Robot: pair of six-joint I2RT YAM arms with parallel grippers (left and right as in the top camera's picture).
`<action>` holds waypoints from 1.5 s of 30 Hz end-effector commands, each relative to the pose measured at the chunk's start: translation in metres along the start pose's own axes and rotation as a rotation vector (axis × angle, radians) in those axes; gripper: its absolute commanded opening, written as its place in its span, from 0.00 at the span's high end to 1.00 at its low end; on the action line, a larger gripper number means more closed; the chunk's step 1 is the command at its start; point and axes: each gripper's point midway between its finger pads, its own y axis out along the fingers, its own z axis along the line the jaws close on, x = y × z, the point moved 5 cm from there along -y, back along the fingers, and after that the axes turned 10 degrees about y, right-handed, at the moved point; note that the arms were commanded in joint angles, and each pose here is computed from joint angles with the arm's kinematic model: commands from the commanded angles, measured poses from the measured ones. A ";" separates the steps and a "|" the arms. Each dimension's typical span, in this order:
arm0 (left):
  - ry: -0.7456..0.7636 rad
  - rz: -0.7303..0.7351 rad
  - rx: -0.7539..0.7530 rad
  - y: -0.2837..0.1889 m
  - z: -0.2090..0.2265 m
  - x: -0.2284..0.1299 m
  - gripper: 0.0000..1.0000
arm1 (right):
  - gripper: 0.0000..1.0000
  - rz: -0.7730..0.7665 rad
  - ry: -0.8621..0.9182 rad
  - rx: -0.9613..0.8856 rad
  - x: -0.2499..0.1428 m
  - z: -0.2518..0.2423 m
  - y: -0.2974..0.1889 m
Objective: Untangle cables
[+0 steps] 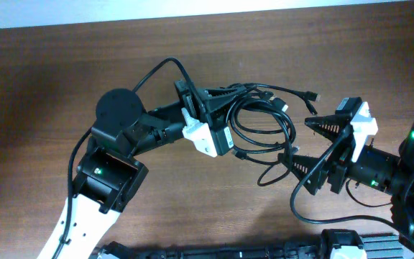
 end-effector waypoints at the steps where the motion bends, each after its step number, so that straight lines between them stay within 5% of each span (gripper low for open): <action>1: -0.005 -0.001 0.021 -0.002 0.006 0.004 1.00 | 0.01 -0.016 -0.033 0.053 0.004 0.011 -0.003; 25: -0.129 -0.276 -0.301 0.005 -0.049 0.037 1.00 | 0.01 -0.079 -0.089 0.119 0.021 0.020 -0.005; 39: -0.102 -0.002 -0.127 0.015 -0.030 0.003 1.00 | 0.01 -0.045 -0.031 0.120 0.013 0.019 -0.004; 45: -0.111 -0.001 -0.138 0.014 -0.032 0.002 1.00 | 0.01 -0.054 -0.046 0.119 0.015 0.019 -0.004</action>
